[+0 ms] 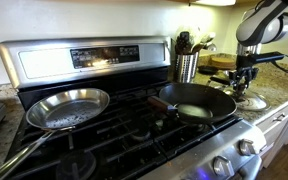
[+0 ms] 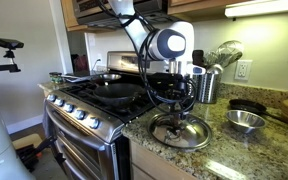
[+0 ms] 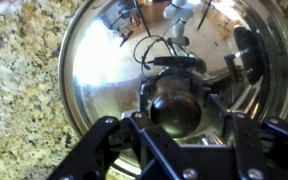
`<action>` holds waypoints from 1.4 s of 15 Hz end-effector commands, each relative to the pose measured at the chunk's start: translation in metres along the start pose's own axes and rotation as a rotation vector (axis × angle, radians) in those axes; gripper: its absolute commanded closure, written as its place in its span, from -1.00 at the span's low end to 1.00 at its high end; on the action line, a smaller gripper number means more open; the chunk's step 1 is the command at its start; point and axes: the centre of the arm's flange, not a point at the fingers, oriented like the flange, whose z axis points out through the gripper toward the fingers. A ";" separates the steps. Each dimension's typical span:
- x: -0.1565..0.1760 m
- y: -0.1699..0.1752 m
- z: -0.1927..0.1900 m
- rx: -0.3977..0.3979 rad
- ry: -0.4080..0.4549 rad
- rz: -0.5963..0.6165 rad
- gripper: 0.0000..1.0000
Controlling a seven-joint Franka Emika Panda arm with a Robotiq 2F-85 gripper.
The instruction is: Place the silver lid on top of the pan on the right side of the stove
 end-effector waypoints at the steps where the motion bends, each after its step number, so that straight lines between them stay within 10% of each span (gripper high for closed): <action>1: -0.015 -0.001 -0.012 -0.006 -0.005 0.026 0.33; 3: -0.016 -0.001 -0.016 -0.005 -0.003 0.031 0.57; 21: -0.066 -0.008 -0.209 0.035 0.265 -0.080 0.57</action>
